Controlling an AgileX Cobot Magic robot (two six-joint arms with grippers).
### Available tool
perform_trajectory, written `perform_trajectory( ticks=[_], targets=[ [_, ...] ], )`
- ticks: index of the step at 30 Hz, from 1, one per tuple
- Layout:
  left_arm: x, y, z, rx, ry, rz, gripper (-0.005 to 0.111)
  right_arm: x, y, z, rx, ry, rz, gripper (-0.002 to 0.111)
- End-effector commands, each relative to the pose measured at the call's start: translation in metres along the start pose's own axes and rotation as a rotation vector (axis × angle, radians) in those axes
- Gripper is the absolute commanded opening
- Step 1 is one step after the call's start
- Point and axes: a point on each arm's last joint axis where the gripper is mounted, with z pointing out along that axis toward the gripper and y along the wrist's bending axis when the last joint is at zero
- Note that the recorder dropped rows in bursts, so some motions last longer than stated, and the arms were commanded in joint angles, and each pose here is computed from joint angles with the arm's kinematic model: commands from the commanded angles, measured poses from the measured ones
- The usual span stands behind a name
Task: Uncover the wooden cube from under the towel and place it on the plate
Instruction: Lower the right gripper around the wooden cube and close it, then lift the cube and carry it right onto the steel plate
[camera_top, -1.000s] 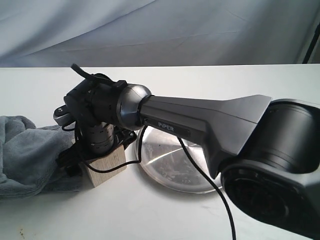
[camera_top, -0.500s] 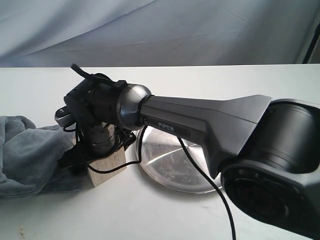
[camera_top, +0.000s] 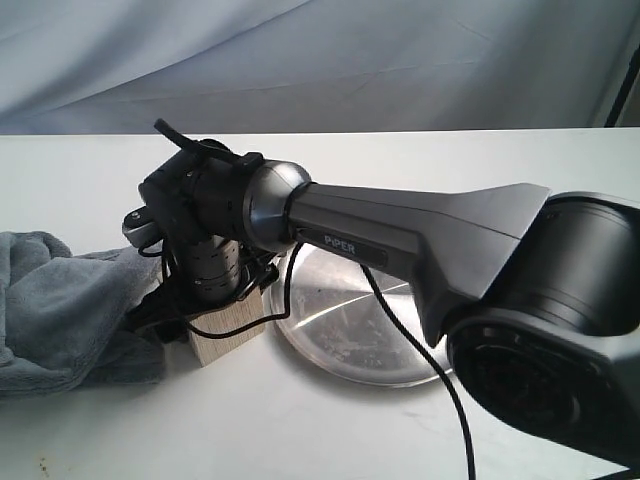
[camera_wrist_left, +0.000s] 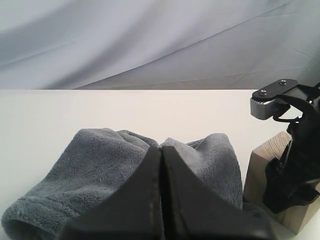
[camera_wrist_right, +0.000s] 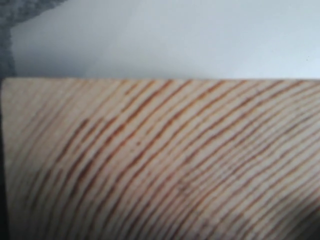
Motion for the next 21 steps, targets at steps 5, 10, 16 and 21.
perform_trajectory(
  ticks=[5,10,16,21],
  targets=[
    [0.000,0.000,0.000,0.000,-0.011,-0.007,0.000,-0.007,-0.008,-0.033,0.006,-0.053,-0.052,0.009],
    [0.000,0.000,0.000,0.000,-0.011,-0.007,0.000,-0.010,-0.010,-0.055,-0.005,-0.100,-0.057,0.008],
    [0.000,0.000,0.000,0.000,-0.011,-0.010,0.000,-0.012,-0.011,-0.070,-0.009,-0.126,-0.064,0.008],
    [0.000,0.000,0.000,0.000,-0.011,-0.010,0.000,-0.011,-0.013,-0.078,-0.004,-0.128,-0.071,0.008]
  ],
)
